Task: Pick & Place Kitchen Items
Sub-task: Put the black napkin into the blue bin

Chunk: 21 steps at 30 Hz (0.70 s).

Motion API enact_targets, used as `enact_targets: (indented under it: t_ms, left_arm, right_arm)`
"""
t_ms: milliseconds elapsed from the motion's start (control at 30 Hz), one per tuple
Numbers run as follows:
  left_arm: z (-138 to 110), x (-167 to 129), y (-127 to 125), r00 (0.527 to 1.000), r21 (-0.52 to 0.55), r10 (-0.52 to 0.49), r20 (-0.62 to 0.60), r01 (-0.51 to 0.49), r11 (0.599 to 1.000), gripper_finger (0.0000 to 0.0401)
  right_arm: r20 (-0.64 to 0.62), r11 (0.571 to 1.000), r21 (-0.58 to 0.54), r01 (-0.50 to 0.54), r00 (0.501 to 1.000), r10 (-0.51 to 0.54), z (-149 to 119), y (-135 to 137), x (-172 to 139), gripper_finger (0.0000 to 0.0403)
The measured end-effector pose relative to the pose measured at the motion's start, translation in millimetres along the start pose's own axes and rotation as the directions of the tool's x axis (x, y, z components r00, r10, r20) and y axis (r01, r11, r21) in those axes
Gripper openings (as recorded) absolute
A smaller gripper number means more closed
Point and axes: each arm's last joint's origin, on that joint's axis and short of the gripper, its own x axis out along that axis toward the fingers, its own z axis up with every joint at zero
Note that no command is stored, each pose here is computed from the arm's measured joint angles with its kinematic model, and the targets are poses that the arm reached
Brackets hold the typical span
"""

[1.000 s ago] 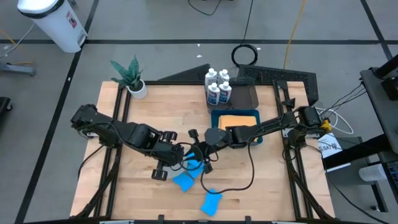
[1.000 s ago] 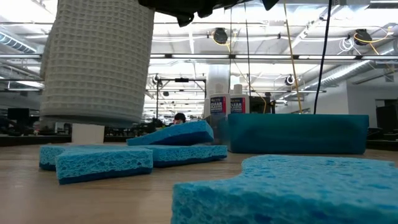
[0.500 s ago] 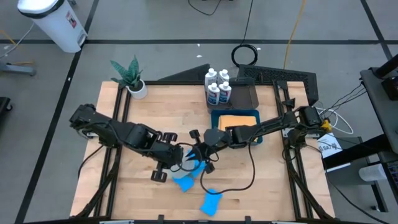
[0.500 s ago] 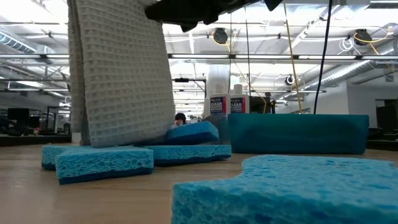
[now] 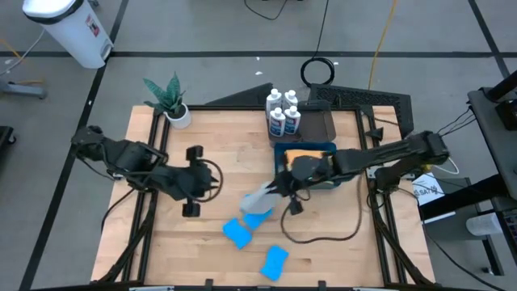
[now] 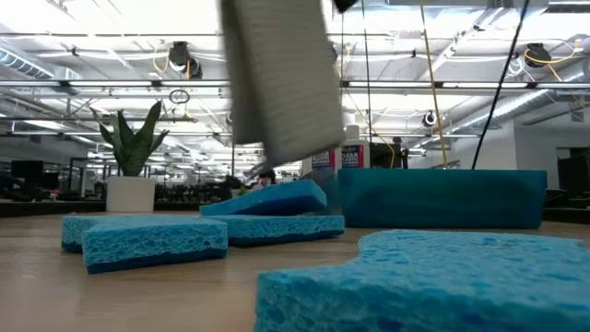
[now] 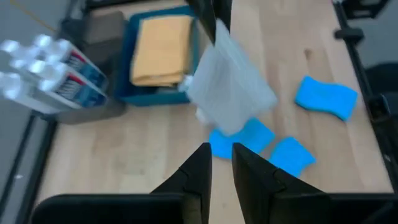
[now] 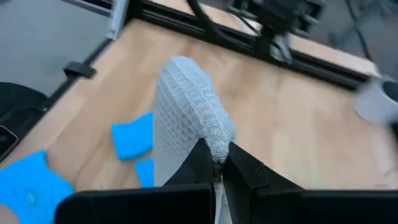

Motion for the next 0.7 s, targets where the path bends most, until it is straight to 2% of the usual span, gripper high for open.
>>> enact_targets:
  t_ms: [167, 367, 500, 600, 700]
  left_arm:
    - [-1.4, -9.3, 5.1, 0.998, -0.015, 0.055, 0.039, -0.054, 0.998, 0.0067]
    - [-0.9, -8.1, 7.4, 0.997, -0.018, 0.064, 0.037, -0.063, 0.998, 0.0067]
    - [0.3, -3.9, 9.4, 0.997, -0.024, 0.076, 0.026, -0.075, 0.997, 0.0067]
    - [0.4, -3.4, 9.7, 0.997, -0.028, 0.077, 0.025, -0.076, 0.997, 0.0067]
    - [0.3, -4.0, 9.8, 0.997, -0.03, 0.076, 0.027, -0.075, 0.997, 0.0067]
  right_arm:
    - [-0.122, 0.979, 0.098, 0.176, 0.979, -0.164, -5.3, -5.2, -48.3, 0.0]
    - [-0.258, 0.872, 0.17, 0.459, 0.875, -0.41, -18.3, -11.4, -99.6, 0.0]
    - [-0.332, 0.739, 0.235, 0.631, 0.767, -0.549, -28.9, -14.2, -126.6, 0.0]
    - [-0.41, 0.608, 0.27, 0.747, 0.661, -0.629, -40.3, -14.9, -138.7, 0.0]
    - [-0.493, 0.478, 0.302, 0.825, 0.564, -0.662, -57.2, -13.1, -144.2, 0.0]
